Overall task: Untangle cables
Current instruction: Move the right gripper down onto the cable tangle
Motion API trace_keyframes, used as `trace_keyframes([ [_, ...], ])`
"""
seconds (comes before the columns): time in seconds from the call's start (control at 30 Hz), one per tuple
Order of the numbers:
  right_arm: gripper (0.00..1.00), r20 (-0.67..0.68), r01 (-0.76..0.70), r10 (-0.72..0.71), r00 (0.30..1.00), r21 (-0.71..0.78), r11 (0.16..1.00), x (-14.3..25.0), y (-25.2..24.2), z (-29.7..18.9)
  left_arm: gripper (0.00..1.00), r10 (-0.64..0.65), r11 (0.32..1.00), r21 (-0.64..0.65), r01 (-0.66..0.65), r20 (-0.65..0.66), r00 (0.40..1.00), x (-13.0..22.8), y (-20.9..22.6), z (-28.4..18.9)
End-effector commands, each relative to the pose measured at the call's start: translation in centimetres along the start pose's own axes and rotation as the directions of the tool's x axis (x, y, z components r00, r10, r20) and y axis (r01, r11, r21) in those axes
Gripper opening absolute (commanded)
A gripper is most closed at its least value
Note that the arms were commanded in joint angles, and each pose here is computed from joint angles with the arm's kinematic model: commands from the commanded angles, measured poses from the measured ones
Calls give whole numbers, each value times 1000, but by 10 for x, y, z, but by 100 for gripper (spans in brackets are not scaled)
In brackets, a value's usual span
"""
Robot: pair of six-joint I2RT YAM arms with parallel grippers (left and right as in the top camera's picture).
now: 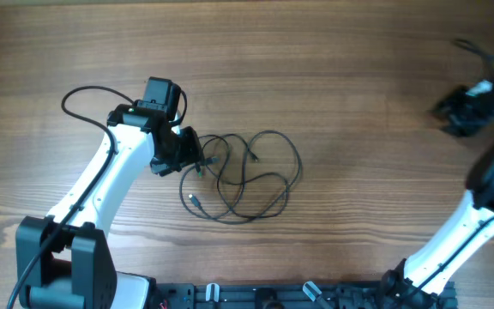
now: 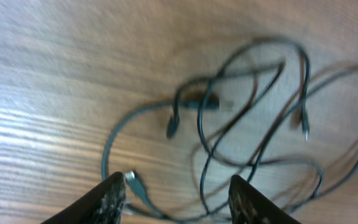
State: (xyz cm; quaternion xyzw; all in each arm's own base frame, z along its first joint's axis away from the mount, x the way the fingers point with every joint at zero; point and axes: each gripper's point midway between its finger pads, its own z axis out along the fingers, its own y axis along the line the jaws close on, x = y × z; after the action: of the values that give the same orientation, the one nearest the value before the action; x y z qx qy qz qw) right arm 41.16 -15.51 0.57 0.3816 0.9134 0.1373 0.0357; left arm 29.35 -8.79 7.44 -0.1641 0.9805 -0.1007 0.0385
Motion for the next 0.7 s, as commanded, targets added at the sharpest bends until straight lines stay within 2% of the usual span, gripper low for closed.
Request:
trace_keyframes([
  [0.0,53,-57,290,-290,955,7,957,22,39,-1,52,-89,995,-32,91,64,994,-23,17,-10],
  [0.07,53,-79,444,-445,892,-32,895,41,71,-14,51,-130,991,-30,133,78,988,-33,25,-22],
  [0.23,50,-82,630,-634,769,-71,773,97,129,-53,44,-236,968,-59,242,95,967,-46,58,-41],
  [0.37,51,-152,786,-801,578,-158,598,178,165,-73,42,-331,939,-60,339,112,937,-54,87,-63],
  [0.47,52,-243,850,-865,439,-199,487,238,180,-66,47,-380,920,-62,387,101,919,-49,102,-70],
  [0.53,52,-273,888,-900,338,-223,401,276,192,-61,54,-383,918,-79,388,77,921,-43,108,-70],
  [0.63,53,-310,947,-925,221,-156,279,304,194,-51,57,-336,935,-92,341,64,940,-40,109,-70],
  [0.67,61,-327,962,-924,197,-117,247,307,192,-48,58,-330,938,-94,334,61,942,-39,109,-70],
])
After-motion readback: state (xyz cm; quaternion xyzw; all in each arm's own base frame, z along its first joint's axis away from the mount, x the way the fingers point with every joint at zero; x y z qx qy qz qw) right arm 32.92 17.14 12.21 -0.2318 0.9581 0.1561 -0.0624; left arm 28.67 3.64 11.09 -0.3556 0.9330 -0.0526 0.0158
